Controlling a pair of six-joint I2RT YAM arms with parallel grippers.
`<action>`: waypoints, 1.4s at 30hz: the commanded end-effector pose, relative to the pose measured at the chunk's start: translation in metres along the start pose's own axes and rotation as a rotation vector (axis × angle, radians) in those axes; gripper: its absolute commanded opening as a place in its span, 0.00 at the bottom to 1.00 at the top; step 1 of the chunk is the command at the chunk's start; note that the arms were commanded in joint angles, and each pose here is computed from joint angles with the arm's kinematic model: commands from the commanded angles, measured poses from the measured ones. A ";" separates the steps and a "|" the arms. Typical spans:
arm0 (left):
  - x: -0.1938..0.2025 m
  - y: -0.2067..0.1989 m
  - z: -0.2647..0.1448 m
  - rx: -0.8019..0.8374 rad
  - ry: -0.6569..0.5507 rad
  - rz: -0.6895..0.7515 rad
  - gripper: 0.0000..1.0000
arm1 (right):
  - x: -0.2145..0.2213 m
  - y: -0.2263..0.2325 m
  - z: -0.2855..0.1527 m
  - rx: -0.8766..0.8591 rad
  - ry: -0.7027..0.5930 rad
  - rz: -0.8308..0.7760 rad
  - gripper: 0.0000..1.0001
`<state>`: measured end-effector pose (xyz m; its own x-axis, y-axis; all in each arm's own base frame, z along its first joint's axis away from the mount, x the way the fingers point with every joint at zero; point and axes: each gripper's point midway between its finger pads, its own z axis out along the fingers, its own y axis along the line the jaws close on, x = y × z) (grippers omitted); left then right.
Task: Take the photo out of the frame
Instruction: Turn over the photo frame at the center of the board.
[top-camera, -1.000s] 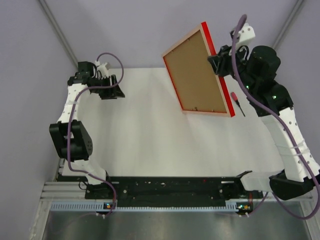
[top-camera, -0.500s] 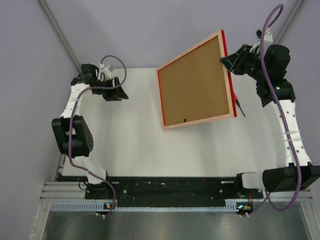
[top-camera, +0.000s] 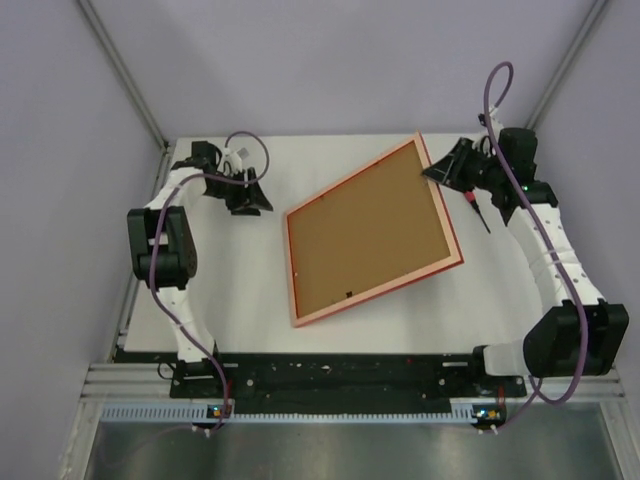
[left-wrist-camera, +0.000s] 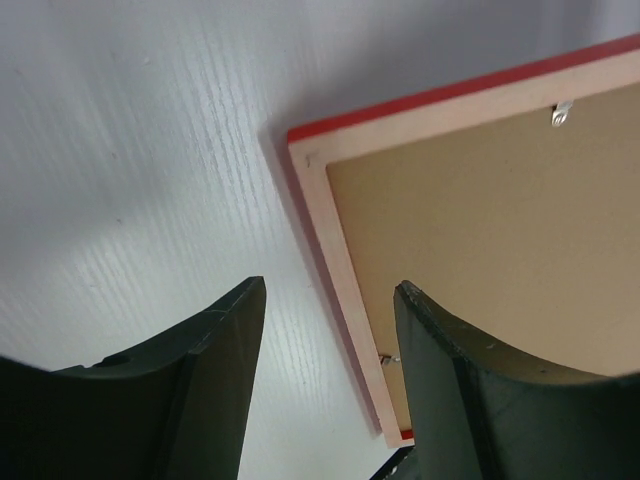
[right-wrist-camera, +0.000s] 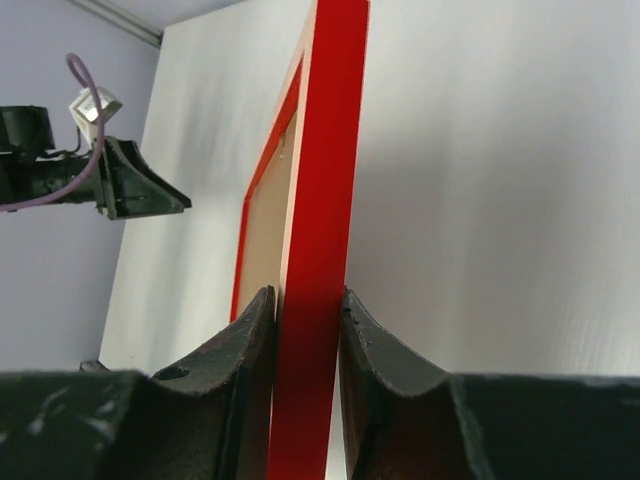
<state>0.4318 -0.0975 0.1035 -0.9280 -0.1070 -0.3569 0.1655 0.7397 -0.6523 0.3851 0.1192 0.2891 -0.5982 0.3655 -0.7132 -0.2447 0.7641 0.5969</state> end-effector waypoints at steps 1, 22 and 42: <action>-0.019 -0.011 -0.002 0.010 -0.049 0.035 0.60 | -0.019 -0.004 0.009 -0.049 -0.086 -0.099 0.00; 0.038 0.026 0.019 -0.238 0.103 0.001 0.56 | 0.028 -0.100 0.046 0.103 -0.103 0.122 0.00; 0.034 0.053 0.038 -0.413 0.135 -0.005 0.43 | 0.069 -0.138 0.082 0.106 -0.050 0.194 0.00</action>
<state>0.4071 -0.0958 0.0330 -0.9758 -0.0438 -0.2141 0.0451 0.9184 -0.3931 0.4239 0.0905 0.1189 -0.6488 0.5228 -0.5529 -0.0205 0.7143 0.6995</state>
